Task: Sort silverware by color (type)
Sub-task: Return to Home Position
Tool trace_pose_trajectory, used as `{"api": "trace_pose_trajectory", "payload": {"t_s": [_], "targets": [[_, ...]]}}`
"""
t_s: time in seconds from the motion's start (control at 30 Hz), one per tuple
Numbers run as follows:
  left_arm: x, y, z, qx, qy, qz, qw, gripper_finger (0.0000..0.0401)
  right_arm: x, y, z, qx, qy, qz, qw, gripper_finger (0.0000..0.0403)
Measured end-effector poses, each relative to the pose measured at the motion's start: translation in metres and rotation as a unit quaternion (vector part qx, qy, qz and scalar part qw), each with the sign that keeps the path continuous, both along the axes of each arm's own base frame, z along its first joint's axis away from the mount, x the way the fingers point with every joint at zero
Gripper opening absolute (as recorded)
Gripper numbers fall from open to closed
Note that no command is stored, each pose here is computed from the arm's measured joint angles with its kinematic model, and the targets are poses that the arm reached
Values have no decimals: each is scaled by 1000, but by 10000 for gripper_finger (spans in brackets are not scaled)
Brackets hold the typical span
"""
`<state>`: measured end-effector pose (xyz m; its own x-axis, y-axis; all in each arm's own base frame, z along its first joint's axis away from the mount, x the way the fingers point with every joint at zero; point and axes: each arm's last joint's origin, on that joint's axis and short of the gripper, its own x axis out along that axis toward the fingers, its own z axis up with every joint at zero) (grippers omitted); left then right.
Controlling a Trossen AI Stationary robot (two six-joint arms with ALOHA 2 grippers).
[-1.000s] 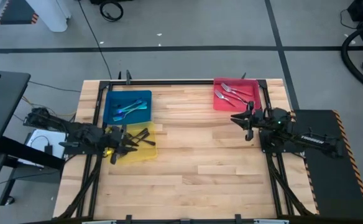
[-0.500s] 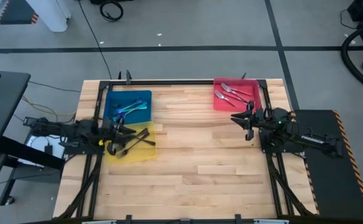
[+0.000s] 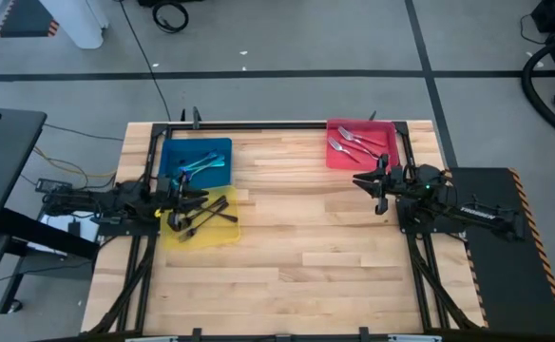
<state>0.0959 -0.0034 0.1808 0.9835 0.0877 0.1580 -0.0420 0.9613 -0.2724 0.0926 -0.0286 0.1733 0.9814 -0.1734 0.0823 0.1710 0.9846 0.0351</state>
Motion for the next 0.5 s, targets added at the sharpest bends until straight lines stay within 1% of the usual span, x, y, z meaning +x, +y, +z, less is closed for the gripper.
{"api": "trace_pose_trajectory", "payload": {"t_s": [0.23,0.5], "targets": [[0,3,0,0,0,15,1000,91,0,0,0,0,0,0,1000,78],[0,3,0,0,0,15,1000,91,0,0,0,0,0,0,1000,78]]}}
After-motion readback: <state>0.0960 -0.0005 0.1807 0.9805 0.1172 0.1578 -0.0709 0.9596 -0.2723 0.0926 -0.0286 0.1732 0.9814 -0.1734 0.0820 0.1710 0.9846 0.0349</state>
